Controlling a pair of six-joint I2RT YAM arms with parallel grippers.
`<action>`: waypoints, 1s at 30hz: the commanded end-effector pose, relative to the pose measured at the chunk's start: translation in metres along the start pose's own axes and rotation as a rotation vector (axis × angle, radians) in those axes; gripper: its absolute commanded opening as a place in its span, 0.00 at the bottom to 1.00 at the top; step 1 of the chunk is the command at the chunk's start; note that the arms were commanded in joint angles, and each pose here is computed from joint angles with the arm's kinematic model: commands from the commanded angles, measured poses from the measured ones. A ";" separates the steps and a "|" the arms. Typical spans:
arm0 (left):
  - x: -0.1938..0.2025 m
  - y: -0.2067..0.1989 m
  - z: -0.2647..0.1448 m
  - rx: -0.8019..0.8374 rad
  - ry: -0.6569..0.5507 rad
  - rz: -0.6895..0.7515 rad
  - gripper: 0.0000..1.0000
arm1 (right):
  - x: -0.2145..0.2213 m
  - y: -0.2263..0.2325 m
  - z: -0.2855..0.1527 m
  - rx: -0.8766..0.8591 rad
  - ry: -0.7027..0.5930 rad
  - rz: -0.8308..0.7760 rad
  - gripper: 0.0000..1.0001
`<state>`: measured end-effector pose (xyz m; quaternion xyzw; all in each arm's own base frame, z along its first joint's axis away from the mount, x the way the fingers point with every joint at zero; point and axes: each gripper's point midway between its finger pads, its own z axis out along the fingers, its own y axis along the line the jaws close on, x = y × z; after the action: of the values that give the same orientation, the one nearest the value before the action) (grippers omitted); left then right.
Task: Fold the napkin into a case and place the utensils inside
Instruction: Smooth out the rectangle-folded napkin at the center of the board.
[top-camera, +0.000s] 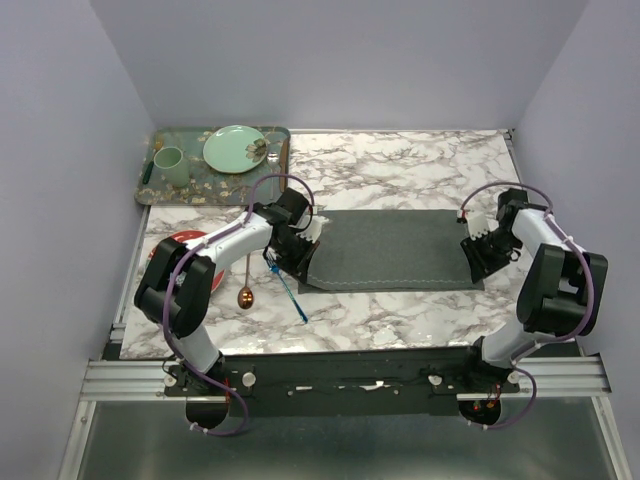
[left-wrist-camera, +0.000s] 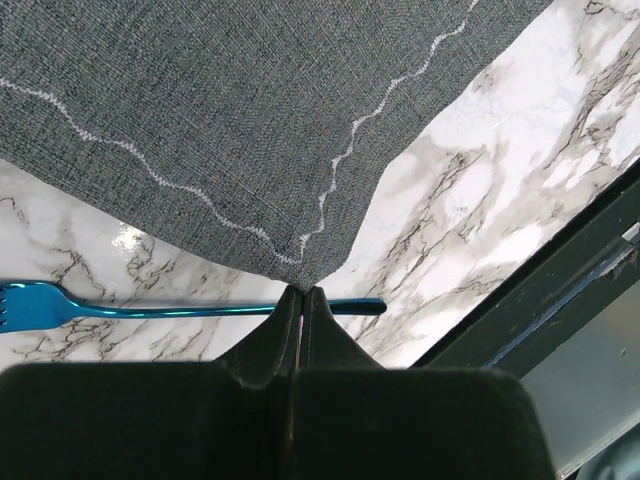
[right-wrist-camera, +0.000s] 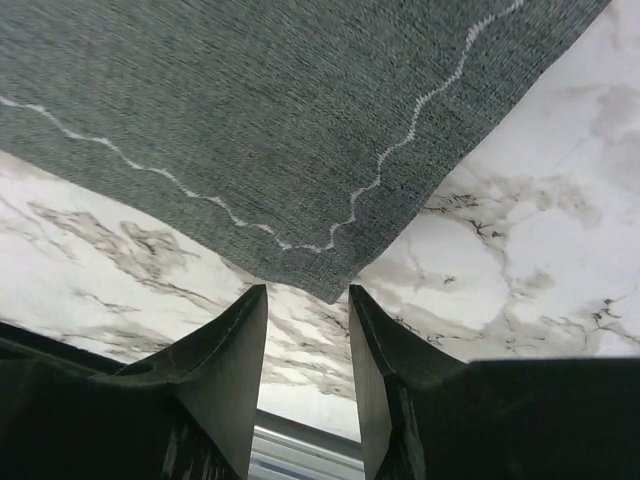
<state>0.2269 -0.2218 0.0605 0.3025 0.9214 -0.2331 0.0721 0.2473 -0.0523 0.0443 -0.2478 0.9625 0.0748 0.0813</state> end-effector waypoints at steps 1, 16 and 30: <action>-0.007 -0.004 0.000 0.026 -0.016 -0.002 0.00 | 0.008 -0.018 0.014 0.085 0.057 0.071 0.46; -0.004 -0.005 0.000 0.030 -0.017 -0.004 0.00 | 0.008 -0.023 0.026 0.063 0.097 0.121 0.31; -0.004 -0.004 0.001 0.027 -0.023 -0.006 0.00 | 0.003 -0.020 0.006 0.066 0.079 0.127 0.33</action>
<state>0.2282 -0.2232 0.0603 0.2992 0.9219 -0.2348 0.0740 0.2524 -0.0669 0.0234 -0.1911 0.9797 0.0459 0.0390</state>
